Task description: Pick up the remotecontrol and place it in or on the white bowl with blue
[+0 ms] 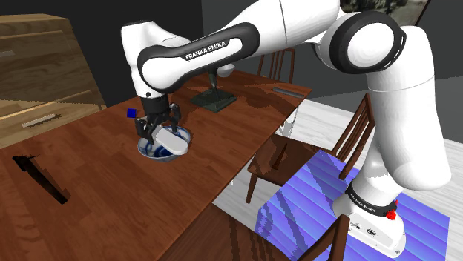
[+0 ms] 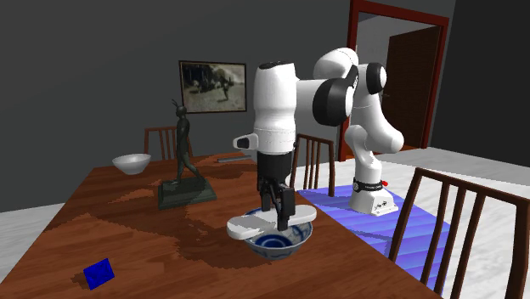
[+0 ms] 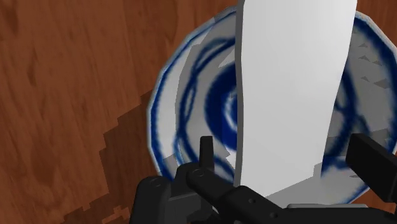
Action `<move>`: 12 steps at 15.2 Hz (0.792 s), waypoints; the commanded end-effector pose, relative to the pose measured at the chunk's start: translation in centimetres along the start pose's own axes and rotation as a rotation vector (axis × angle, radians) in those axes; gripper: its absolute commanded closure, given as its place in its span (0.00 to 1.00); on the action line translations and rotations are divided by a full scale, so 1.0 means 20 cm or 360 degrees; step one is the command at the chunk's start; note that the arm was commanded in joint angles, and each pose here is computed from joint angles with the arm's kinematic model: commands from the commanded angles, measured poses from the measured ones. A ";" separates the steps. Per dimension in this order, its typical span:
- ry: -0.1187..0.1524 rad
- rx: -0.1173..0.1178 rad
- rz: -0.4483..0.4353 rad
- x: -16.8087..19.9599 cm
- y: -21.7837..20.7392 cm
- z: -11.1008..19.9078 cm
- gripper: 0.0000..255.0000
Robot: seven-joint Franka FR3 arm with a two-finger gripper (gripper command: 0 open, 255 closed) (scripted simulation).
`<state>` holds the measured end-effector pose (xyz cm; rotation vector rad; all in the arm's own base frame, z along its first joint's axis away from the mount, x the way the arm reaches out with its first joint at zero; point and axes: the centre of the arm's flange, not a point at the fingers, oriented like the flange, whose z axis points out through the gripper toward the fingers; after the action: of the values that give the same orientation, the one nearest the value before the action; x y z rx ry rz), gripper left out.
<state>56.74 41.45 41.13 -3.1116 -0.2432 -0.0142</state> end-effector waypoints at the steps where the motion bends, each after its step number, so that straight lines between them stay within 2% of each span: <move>1: 0.0000 0.0000 0.0000 0.00 0.00 0.00 0.00; 2: 0.0000 0.0000 0.0000 0.00 0.00 0.00 0.00; 6: 0.0000 0.0000 0.0000 0.00 0.00 -0.25 0.00; 12: 0.0000 0.0000 0.0000 0.00 0.00 -0.25 0.00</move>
<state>56.70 41.34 46.10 -3.1115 -0.2432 -0.0144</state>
